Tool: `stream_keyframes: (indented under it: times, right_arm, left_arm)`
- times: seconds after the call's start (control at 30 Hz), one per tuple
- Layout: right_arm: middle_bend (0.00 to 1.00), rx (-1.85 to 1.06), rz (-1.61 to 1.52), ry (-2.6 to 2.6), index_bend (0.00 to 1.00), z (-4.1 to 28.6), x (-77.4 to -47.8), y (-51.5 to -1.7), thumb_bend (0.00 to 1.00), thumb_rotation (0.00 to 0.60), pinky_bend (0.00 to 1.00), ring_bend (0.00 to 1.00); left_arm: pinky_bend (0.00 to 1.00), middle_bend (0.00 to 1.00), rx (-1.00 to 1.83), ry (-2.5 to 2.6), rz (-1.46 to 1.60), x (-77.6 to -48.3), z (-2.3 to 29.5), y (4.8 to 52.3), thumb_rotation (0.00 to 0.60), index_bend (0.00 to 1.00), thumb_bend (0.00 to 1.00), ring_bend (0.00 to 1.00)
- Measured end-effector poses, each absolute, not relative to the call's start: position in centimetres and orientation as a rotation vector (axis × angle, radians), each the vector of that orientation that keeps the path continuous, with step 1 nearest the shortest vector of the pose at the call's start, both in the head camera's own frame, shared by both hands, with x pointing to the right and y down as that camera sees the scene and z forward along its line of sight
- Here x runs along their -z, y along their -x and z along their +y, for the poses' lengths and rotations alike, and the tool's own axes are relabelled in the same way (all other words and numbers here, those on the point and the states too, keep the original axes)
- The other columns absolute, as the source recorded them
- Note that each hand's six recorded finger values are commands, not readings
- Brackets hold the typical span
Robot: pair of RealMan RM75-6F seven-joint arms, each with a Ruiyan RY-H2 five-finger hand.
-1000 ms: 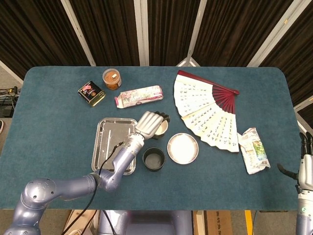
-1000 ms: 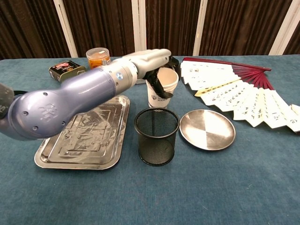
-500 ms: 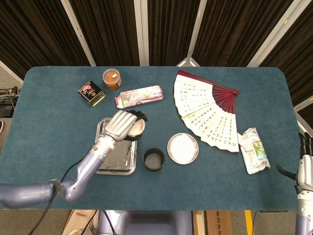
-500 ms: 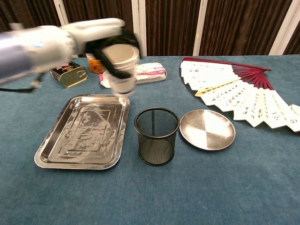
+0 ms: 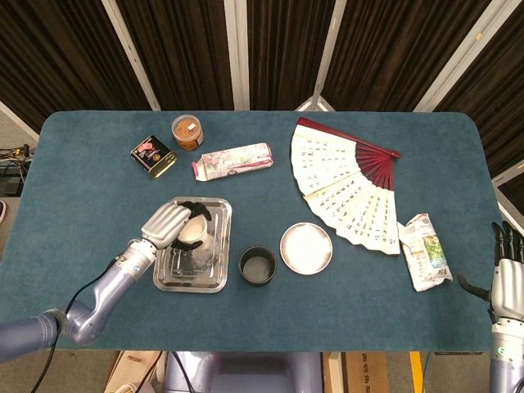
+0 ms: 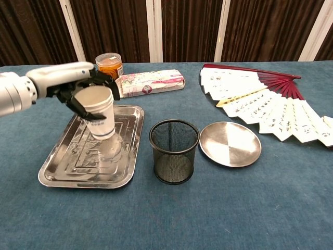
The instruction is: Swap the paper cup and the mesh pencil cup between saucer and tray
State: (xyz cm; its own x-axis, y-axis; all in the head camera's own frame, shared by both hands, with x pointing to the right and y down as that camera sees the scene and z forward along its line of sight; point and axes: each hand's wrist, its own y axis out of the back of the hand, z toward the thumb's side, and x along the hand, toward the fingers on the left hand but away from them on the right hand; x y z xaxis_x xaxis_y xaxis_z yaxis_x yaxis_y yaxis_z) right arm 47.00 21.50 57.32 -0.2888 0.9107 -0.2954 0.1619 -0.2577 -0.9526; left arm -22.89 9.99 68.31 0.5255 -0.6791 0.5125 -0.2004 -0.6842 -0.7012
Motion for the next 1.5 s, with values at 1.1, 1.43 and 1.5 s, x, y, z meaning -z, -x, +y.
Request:
stream_keyframes:
  times: [1.1,1.43,1.5]
  right_arm:
    - [0.0,-1.466,-1.202,1.704,0.01,17.6,-59.9,-40.7,0.0,0.6,0.0,0.0]
    - [0.0,-1.21,-0.687,2.206,0.0,14.3,-62.7,-22.5,0.0,0.6,0.0,0.0]
    - [0.0,-1.164,-0.618,2.251,0.0,14.2,-62.9,-19.4,0.0,0.6,0.0,0.0]
  left_arm:
    - [0.14,0.0,1.078,1.646,1.037,-55.5,16.6,38.1,0.6,0.19,0.1,0.0]
    - [0.13,0.0,1.128,1.702,1.139,-55.4,20.3,43.6,0.6,0.19,0.1,0.0]
    - [0.13,0.0,1.135,1.689,1.142,-55.4,20.4,44.0,0.6,0.19,0.1,0.0]
